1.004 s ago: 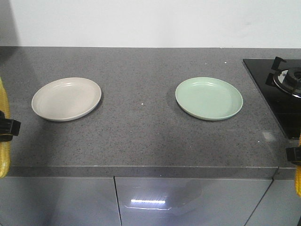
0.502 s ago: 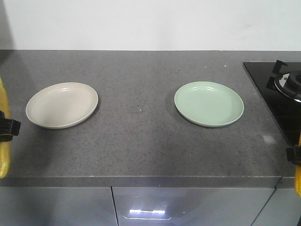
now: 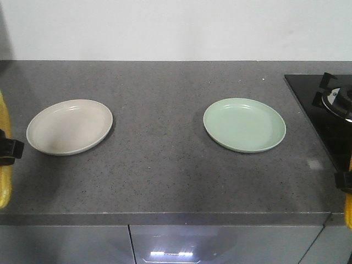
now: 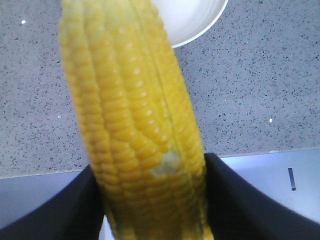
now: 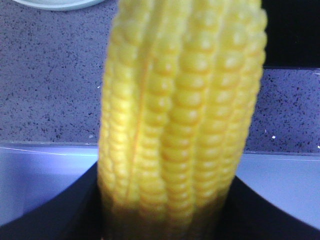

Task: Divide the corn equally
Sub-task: 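Approach the two empty plates, keeping both cobs gripped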

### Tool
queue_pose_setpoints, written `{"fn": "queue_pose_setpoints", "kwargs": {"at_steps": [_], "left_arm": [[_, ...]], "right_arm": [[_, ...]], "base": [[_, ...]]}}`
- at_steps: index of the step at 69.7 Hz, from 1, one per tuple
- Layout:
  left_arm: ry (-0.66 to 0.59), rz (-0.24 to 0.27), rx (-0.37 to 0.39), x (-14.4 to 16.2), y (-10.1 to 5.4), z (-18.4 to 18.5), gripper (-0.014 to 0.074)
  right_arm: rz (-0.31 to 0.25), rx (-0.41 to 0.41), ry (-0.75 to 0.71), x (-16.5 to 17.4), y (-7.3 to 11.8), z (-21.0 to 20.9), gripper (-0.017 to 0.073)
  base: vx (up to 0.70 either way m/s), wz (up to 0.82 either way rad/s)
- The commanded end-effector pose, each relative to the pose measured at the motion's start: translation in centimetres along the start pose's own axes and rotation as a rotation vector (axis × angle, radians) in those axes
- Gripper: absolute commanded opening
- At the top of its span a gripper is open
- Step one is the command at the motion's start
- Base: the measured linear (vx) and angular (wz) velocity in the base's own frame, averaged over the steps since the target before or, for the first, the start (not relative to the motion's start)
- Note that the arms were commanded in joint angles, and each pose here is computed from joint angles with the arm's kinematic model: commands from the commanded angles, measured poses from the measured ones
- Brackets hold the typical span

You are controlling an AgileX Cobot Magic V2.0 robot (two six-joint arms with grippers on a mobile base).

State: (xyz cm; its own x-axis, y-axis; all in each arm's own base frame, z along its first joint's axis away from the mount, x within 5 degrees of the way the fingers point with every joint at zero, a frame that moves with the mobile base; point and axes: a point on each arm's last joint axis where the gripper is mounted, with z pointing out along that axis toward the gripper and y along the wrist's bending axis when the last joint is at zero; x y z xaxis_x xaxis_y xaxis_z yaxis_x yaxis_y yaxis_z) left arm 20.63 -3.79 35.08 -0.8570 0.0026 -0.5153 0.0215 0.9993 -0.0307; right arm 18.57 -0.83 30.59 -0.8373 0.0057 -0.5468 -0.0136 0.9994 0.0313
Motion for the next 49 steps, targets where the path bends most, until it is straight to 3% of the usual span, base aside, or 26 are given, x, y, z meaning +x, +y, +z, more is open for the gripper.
{"fn": "queue_pose_setpoints", "kwargs": {"at_steps": [1, 49], "left_arm": [[-0.093, -0.012, 0.017, -0.67, -0.02, -1.38, 0.0217], [-0.093, -0.012, 0.017, -0.67, -0.02, -1.38, 0.0217]], "right_arm": [[0.003, 0.009, -0.085, -0.84, -0.09, -1.01, 0.0194], [0.003, 0.009, -0.085, -0.84, -0.09, -1.01, 0.0194]], "base": [[0.02, -0.01], [0.03, -0.01]]}}
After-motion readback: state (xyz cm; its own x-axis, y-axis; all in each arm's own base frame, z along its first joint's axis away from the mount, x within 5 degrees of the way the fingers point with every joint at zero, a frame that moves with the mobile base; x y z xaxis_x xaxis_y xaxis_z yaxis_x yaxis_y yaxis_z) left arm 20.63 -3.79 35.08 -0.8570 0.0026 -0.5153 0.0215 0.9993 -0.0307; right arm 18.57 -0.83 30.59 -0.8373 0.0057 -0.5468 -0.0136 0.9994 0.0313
